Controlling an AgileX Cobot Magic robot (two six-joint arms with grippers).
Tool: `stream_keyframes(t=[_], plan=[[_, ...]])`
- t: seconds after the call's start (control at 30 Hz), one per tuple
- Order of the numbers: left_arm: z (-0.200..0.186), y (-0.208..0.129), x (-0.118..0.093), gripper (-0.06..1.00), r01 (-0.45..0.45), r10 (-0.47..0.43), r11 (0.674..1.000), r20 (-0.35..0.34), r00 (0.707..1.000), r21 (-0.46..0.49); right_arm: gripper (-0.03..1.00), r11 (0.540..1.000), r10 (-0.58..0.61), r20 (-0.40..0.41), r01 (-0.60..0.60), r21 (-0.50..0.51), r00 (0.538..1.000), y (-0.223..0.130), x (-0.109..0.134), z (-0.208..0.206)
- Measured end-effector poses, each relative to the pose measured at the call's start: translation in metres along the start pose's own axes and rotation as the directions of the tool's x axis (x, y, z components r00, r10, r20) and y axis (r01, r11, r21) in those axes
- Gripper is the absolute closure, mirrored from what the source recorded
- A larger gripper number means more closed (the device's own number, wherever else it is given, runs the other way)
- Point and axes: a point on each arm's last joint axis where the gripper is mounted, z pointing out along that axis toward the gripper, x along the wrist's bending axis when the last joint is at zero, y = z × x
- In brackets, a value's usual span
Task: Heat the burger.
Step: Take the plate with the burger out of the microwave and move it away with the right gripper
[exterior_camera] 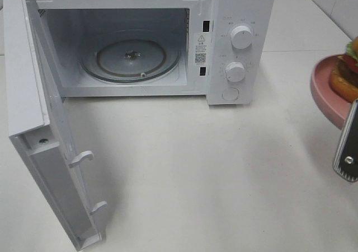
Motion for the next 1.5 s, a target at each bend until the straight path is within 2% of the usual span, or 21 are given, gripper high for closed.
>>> stream_keyframes(t=[0.07, 0.17, 0.37, 0.43, 0.67, 0.8, 0.87, 0.9, 0.97, 1.0, 1.07, 1.23, 1.5], plan=[[0.0, 0.0, 0.0, -0.04, 0.0, 0.0, 1.0, 0.0, 1.0, 0.0, 0.85, 0.989, 0.117, 0.024, -0.119, 0.088, 0.993, -0.009, -0.001, -0.001], [0.0, 0.0, 0.0, -0.04, 0.0, 0.0, 1.0, 0.0, 1.0, 0.0, 0.85, 0.973, 0.172, 0.047, -0.177, 0.145, 0.984, -0.015, -0.002, -0.002], [0.0, 0.0, 0.0, -0.04, 0.0, 0.0, 1.0, 0.0, 1.0, 0.0, 0.85, 0.942, 0.261, 0.084, -0.273, 0.196, 0.962, -0.02, -0.003, -0.003], [0.0, 0.0, 0.0, -0.04, 0.0, 0.0, 1.0, 0.0, 1.0, 0.0, 0.85, 0.912, 0.333, 0.107, -0.348, 0.216, 0.937, -0.021, -0.002, -0.002], [0.0, 0.0, 0.0, -0.04, 0.0, 0.0, 1.0, 0.0, 1.0, 0.0, 0.85, 0.88, 0.352, 0.114, -0.37, 0.298, 0.929, -0.009, 0.003, 0.012], [0.0, 0.0, 0.0, -0.04, 0.0, 0.0, 1.0, 0.0, 1.0, 0.0, 0.85, 0.859, 0.398, 0.127, -0.417, 0.295, 0.909, 0.003, 0.0, 0.016], [0.0, 0.0, 0.0, -0.04, 0.0, 0.0, 1.0, 0.0, 1.0, 0.0, 0.85, 0.828, 0.445, 0.153, -0.47, 0.305, 0.883, 0.012, 0.0, 0.023], [0.0, 0.0, 0.0, -0.04, 0.0, 0.0, 1.0, 0.0, 1.0, 0.0, 0.85, 0.828, 0.445, 0.153, -0.47, 0.305, 0.883, 0.012, 0.0, 0.023], [0.0, 0.0, 0.0, -0.04, 0.0, 0.0, 1.0, 0.0, 1.0, 0.0, 0.85, 0.787, 0.483, 0.185, -0.517, 0.336, 0.856, 0.019, 0.005, 0.034], [0.0, 0.0, 0.0, -0.04, 0.0, 0.0, 1.0, 0.0, 1.0, 0.0, 0.85, 0.787, 0.483, 0.185, -0.517, 0.336, 0.856, 0.019, 0.005, 0.034], [0.0, 0.0, 0.0, -0.04, 0.0, 0.0, 1.0, 0.0, 1.0, 0.0, 0.85, 0.746, 0.516, 0.214, -0.558, 0.363, 0.83, 0.026, 0.009, 0.043], [0.0, 0.0, 0.0, -0.04, 0.0, 0.0, 1.0, 0.0, 1.0, 0.0, 0.85, 0.701, 0.548, 0.247, -0.6, 0.386, 0.799, 0.042, 0.014, 0.059], [0.0, 0.0, 0.0, -0.04, 0.0, 0.0, 1.0, 0.0, 1.0, 0.0, 0.85, 0.697, 0.552, 0.22, -0.589, 0.408, 0.805, 0.055, 0.031, 0.083]])
